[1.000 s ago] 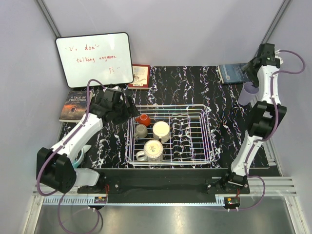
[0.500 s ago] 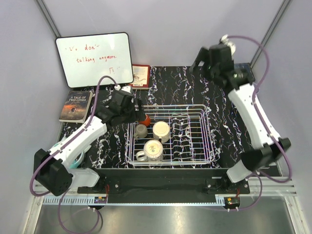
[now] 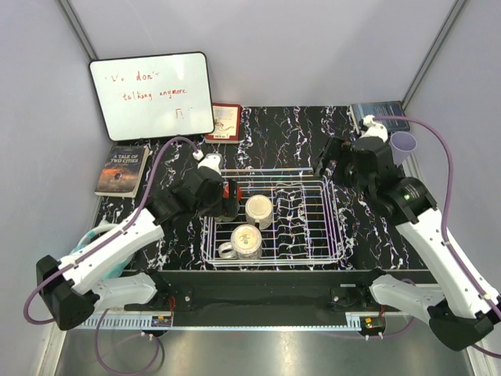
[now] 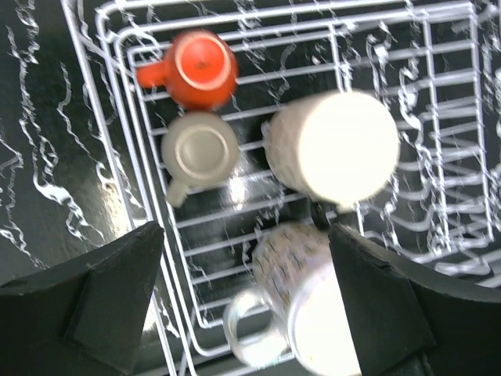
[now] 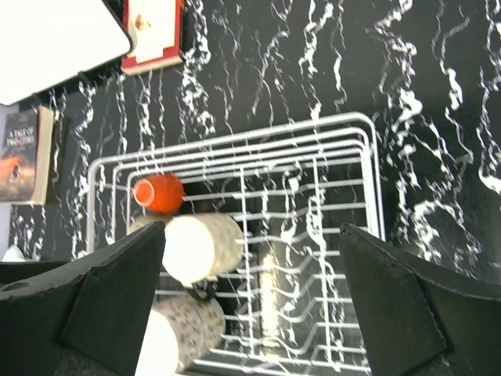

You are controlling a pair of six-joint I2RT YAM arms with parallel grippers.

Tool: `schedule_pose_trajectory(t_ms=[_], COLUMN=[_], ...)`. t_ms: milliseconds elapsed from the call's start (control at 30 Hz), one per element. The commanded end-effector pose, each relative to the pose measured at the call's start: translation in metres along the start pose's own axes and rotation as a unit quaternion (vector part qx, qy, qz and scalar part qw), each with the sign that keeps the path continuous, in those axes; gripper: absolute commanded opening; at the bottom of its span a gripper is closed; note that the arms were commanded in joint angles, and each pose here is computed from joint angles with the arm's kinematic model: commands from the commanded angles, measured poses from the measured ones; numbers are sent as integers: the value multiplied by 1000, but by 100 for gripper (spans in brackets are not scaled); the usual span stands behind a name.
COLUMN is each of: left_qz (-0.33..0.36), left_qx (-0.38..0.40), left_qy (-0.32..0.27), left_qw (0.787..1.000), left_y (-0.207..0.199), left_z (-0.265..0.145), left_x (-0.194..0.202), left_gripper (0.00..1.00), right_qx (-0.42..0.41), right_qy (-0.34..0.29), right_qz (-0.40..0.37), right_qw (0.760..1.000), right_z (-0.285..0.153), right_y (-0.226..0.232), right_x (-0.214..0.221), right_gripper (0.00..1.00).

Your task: Unload the cups from the dish rack

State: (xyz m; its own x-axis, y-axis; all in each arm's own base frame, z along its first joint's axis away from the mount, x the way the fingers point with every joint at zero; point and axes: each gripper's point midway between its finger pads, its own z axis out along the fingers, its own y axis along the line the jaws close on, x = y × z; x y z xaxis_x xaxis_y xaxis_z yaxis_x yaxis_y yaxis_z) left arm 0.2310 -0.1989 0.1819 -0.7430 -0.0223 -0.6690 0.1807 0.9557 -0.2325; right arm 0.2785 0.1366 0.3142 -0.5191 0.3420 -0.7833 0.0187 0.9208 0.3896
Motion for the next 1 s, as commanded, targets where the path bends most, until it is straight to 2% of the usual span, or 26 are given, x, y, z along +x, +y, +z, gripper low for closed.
schedule_pose_trajectory(t_ms=[0,133,300,433,667,767,867,967], left_qz=[10,49,92,117,166,177,170,163], left_qx=[13,28,89,107,169,159,143,159], left_qy=[-2,26,10,16,90,112,113,129], left_qw=[1000,998,992,987,967,965,968,965], left_y=[-3,-3,-4,2,-13,-11,-11,-24], left_z=[-12,-24,-52,-62,-65,-60,-53,-49], left_x=[6,15,21,35,65,71,67,70], left_gripper=[88,86,86,85,77,75,76,78], right_qx=[7,-5,-11,-16,-20,-23,-25,-26], right_qy=[29,41,41,48,63,65,69,76], right_qz=[-18,-24,-44,-61,-74,-77,-82,-83], right_qw=[999,999,998,997,995,995,994,993], right_z=[0,-4,-5,-1,8,10,13,15], right_y=[-16,-22,-24,-22,-23,-21,-21,-22], right_x=[32,48,50,53,63,64,67,71], right_gripper=[100,100,100,100,100,100,100,100])
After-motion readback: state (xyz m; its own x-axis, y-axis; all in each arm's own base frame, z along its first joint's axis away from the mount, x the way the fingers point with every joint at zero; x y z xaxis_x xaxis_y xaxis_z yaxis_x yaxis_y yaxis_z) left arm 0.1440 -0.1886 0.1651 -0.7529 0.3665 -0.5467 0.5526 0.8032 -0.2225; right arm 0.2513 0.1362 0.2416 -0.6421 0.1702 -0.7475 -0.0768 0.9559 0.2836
